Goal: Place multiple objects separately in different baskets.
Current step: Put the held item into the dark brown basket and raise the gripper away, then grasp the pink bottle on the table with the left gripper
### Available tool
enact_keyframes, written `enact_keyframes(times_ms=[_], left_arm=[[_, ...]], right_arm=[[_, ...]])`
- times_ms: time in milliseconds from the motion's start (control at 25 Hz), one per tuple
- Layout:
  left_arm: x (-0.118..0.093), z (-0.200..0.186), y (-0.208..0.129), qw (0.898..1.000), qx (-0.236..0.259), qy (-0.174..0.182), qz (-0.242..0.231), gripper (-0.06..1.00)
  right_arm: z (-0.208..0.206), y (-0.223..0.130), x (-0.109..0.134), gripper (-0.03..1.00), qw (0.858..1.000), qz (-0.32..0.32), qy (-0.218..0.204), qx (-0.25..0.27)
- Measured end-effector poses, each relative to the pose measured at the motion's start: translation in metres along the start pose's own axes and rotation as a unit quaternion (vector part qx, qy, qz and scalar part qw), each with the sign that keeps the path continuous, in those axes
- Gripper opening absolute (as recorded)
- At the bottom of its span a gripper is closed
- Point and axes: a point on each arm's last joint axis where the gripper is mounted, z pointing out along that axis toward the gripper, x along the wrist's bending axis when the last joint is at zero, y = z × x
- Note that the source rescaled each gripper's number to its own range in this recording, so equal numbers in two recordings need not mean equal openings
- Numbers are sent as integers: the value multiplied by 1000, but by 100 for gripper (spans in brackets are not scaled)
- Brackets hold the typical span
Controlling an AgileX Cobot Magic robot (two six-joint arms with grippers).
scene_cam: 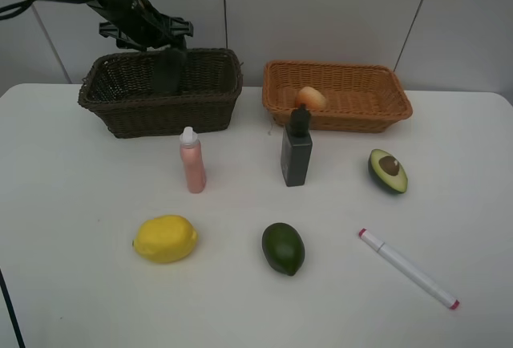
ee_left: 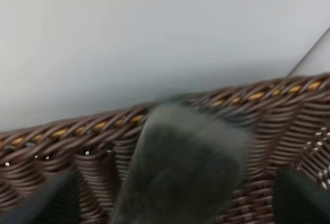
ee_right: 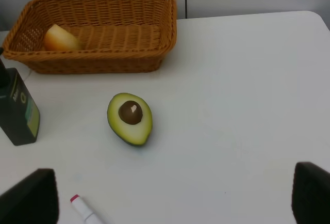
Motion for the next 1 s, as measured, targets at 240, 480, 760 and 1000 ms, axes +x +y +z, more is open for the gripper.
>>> enact_keyframes(times_ms=[240,480,760,1000], left_arm=[[-1,-30,14,998,48,11,-24,100],[-15,-113,50,992,118,3,-51,100],[-55,-167,38,970,241,-31,-34,100],[-111,-168,1,955,291,-52,-22,100]], right_arm=[[0,0,0,100,1000,0,0,0],[0,0,0,100,1000,0,0,0],[0,0,0,100,1000,0,0,0],[0,0,0,100,1000,0,0,0]])
